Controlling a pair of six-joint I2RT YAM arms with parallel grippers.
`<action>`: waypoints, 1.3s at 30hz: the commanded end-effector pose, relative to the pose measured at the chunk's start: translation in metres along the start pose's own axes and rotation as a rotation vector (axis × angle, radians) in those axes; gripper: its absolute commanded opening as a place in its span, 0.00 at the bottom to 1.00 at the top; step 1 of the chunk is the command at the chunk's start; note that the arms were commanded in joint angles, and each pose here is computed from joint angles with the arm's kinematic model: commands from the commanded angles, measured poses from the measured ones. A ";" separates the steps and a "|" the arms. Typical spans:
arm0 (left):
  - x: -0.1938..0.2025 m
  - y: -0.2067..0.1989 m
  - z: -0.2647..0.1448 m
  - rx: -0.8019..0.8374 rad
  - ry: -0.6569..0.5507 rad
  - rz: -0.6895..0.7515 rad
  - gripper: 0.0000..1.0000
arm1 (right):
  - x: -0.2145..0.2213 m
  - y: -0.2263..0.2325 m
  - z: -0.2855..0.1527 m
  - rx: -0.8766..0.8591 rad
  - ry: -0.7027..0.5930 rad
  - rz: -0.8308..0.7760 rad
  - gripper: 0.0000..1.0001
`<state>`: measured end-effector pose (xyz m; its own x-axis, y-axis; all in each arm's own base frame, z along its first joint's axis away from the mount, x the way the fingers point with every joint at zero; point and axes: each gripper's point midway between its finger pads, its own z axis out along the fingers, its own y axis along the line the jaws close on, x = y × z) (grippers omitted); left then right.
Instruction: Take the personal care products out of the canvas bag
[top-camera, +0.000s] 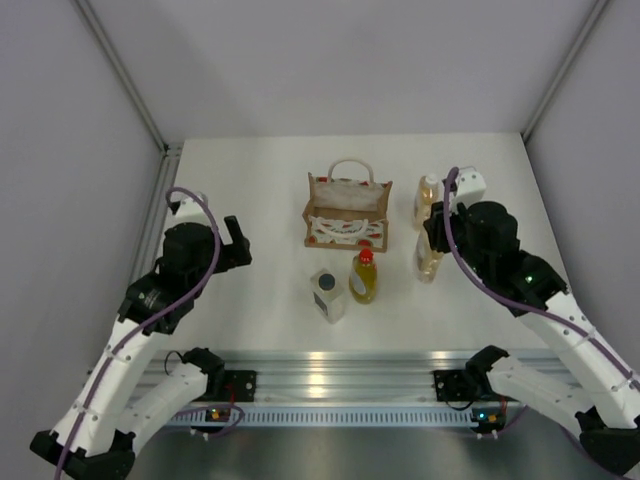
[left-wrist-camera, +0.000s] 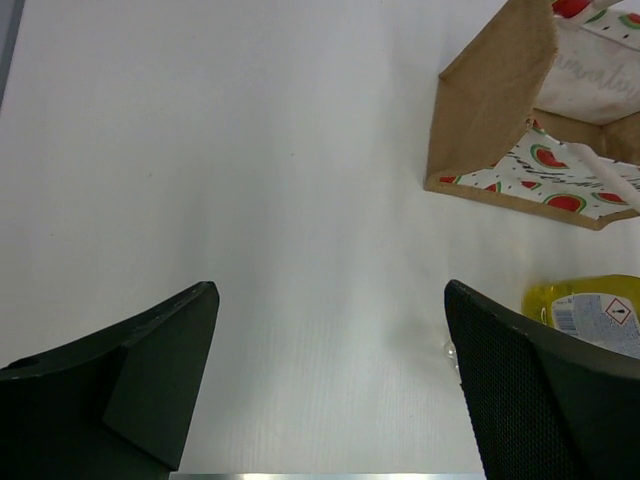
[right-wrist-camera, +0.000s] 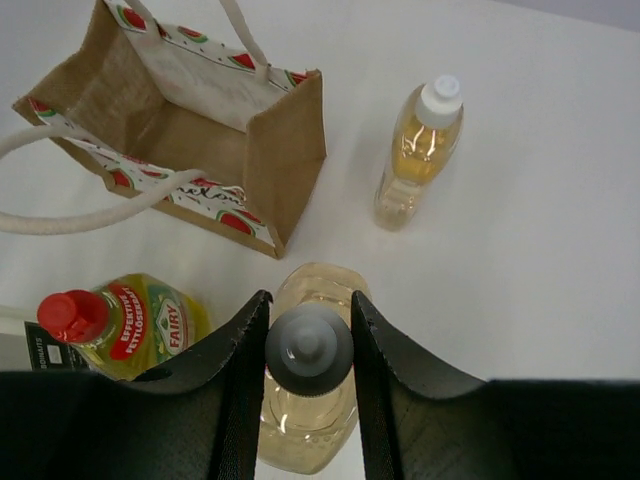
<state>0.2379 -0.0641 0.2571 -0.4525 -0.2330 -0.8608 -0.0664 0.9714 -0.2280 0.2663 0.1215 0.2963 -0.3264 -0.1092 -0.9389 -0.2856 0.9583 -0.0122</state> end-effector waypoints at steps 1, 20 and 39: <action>0.006 0.005 0.008 -0.036 0.013 -0.001 0.99 | -0.063 0.002 -0.011 -0.029 -0.324 0.143 0.00; -0.002 0.021 -0.003 -0.081 -0.055 -0.025 0.98 | 0.030 0.017 0.028 -0.070 -0.221 0.132 0.04; -0.012 0.048 0.000 -0.171 -0.076 -0.099 0.98 | 0.023 -0.003 0.011 0.032 -0.173 0.124 1.00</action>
<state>0.2358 -0.0217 0.2498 -0.4016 -0.2955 -0.8668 -0.2340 0.9482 -0.2149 0.2688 0.1281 0.2309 -0.2567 0.0139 -0.9664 -0.2711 0.9587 0.0858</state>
